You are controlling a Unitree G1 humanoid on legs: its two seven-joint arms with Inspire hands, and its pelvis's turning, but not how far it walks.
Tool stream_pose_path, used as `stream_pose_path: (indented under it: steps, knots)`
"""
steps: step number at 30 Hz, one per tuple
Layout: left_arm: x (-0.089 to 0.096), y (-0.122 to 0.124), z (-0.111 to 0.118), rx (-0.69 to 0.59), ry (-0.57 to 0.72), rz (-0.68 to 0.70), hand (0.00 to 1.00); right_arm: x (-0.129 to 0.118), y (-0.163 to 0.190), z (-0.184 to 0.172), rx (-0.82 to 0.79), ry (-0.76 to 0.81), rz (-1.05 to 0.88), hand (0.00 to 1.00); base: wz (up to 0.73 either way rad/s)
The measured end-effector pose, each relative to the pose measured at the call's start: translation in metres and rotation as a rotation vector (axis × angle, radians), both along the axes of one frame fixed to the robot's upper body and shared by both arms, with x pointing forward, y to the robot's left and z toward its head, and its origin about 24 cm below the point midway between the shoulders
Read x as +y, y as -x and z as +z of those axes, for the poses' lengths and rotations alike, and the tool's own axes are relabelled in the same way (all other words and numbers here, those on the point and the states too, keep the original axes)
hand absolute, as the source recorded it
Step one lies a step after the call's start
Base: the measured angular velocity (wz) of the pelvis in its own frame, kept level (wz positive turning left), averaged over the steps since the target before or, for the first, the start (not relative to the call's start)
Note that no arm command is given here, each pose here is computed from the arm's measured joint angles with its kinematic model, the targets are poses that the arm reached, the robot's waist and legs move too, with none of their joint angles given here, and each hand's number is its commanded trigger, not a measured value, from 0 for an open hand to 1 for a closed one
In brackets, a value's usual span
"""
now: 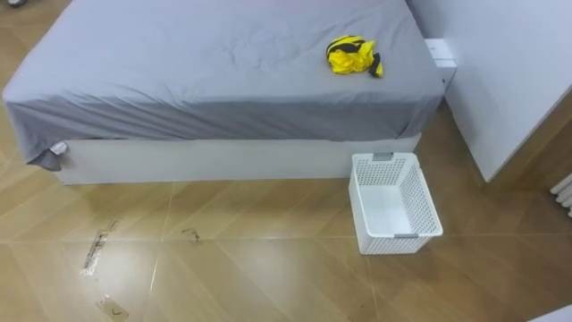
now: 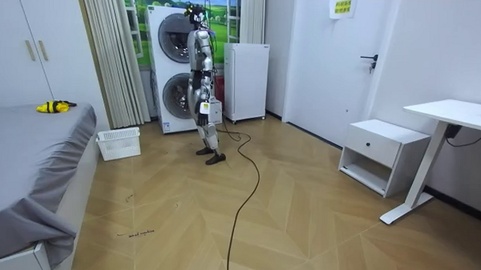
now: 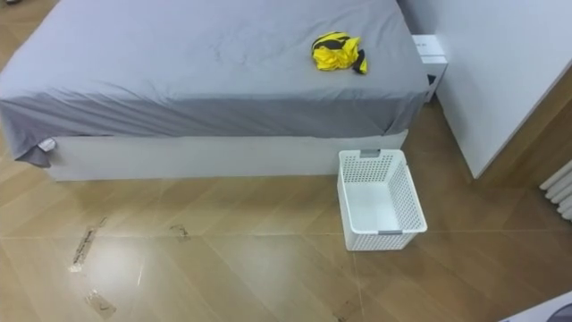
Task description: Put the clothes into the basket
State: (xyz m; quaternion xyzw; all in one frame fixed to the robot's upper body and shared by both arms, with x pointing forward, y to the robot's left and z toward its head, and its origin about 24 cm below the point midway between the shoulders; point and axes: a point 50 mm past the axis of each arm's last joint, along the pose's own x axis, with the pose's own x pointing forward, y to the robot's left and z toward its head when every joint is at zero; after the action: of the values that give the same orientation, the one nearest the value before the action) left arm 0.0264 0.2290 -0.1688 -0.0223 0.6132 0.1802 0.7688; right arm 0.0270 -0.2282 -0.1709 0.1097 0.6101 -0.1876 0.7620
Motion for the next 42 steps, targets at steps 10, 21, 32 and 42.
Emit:
stream_pose_path:
  steps: [10, 21, 32, 42]
  knots:
    - [0.004, -0.007, 0.003, -0.085, 0.019, 0.127, 0.00, -0.002, 0.001, 0.000, -0.008, -0.021, -0.031, 0.00, -0.02]
    - [0.008, 0.023, 0.004, -0.072, -0.001, 0.213, 0.00, 0.002, 0.001, 0.000, -0.004, -0.030, 0.049, 0.00, -0.25]
    - [0.000, -0.013, 0.003, -0.119, -0.012, 0.082, 0.00, 0.001, -0.067, 0.020, -0.285, 0.019, 0.083, 0.00, -0.09]
    - [-0.010, -0.011, 0.002, -0.104, 0.025, -0.036, 0.00, 0.002, -0.133, 0.059, -0.597, 0.098, 0.081, 0.00, 0.52]
